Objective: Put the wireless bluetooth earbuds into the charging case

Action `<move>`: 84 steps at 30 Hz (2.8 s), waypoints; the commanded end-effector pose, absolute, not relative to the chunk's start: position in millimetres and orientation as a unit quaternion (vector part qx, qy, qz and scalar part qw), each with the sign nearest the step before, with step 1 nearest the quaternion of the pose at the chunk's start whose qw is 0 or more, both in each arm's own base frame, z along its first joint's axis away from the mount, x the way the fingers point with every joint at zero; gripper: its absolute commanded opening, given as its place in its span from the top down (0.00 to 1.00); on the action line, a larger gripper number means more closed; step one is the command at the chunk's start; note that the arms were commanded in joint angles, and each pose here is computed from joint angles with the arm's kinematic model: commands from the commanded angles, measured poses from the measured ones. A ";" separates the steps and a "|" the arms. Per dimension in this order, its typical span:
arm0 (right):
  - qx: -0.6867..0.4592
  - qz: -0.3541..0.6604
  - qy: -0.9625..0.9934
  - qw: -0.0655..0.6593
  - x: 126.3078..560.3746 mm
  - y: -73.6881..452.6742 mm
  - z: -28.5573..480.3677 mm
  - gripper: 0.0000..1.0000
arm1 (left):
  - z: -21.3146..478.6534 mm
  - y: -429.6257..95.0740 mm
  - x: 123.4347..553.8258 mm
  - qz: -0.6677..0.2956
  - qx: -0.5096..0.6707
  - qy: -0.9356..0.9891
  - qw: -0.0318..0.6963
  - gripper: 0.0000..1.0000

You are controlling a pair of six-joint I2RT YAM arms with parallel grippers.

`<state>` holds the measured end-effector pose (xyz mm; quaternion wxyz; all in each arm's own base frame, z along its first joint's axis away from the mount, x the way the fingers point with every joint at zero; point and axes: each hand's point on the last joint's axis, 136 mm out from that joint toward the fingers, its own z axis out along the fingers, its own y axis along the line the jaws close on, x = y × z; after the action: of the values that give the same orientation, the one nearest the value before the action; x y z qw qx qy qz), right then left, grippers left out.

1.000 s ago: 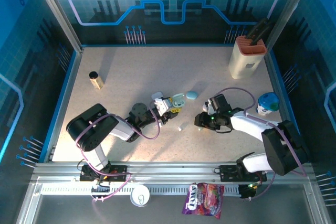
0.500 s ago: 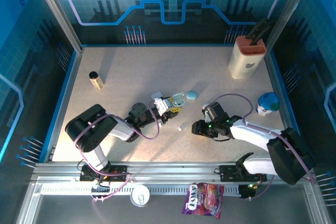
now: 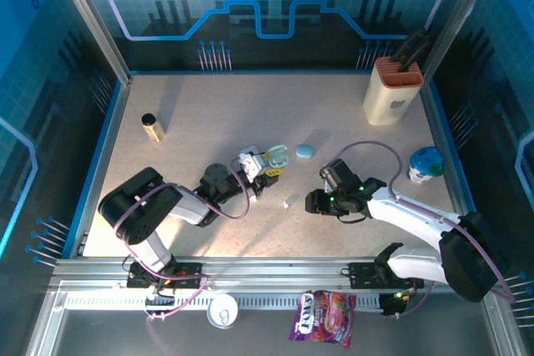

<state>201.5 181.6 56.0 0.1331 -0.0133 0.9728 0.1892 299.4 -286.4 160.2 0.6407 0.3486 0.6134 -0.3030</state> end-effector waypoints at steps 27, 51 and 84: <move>-0.379 -0.213 0.900 0.019 211.9 192.4 43.4 0.70 | 206.8 -168.2 318.9 -0.265 0.189 0.634 0.702 0.66; -0.405 -0.256 0.877 -0.026 208.5 184.4 21.2 0.71 | 204.8 -166.1 317.8 -0.261 0.192 0.635 0.701 0.66; -0.306 -0.019 0.947 0.093 227.6 204.5 100.5 0.82 | 184.3 -212.5 289.2 -0.350 0.326 0.626 0.616 0.69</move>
<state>233.4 191.9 87.7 0.0846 -0.3082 0.9437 -0.0859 294.8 -199.8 175.8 0.6291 0.2859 0.6477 -0.3210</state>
